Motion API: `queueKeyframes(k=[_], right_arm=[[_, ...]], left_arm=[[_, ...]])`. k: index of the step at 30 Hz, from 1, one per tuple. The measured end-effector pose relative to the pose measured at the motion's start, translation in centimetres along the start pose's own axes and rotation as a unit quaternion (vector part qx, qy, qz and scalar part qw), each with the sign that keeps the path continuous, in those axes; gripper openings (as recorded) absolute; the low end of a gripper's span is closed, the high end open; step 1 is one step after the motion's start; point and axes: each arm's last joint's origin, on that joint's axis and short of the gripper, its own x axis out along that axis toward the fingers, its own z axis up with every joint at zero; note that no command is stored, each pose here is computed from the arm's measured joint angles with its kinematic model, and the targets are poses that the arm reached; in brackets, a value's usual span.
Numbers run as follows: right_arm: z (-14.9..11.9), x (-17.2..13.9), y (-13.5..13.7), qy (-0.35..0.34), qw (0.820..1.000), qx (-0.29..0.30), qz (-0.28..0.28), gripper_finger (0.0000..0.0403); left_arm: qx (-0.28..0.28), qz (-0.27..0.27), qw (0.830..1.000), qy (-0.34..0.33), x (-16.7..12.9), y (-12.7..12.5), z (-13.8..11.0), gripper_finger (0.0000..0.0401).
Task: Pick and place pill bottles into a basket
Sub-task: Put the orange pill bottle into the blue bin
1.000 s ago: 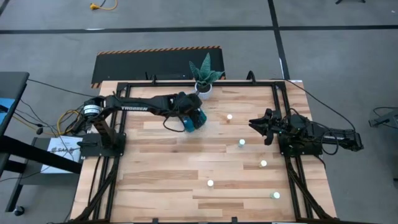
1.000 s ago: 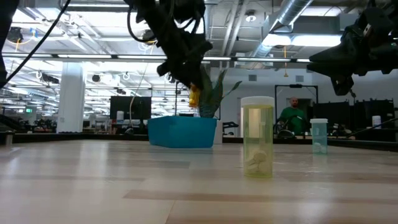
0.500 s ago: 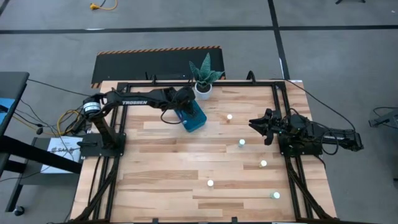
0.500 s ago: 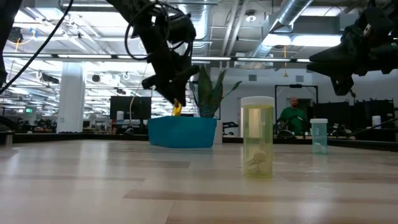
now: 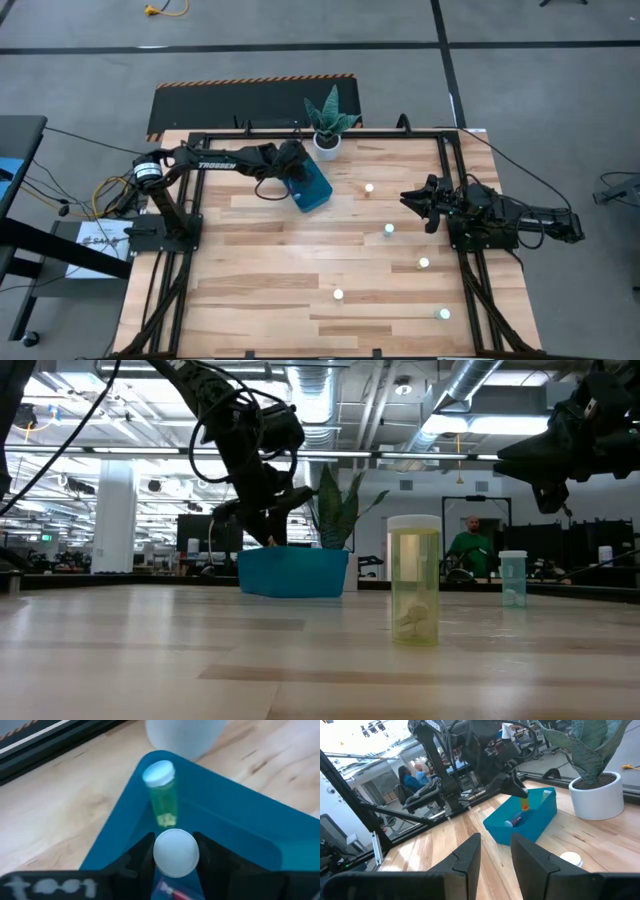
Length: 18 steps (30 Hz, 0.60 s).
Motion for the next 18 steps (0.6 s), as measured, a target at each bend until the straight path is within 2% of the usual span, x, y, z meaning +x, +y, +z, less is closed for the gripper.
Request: queueKeyframes(k=[9,18], right_arm=[[0.0,0.0,0.0,0.000,1.000,0.000,0.000,0.0100],[0.0,0.0,0.0,0.000,1.000,0.000,0.000,0.0100]], left_arm=[[-0.006,0.019,1.000,-0.024,0.2,0.2,0.3,0.0109],[-0.018,0.024,1.000,-0.002,1.5,0.4,-0.1,0.0109]])
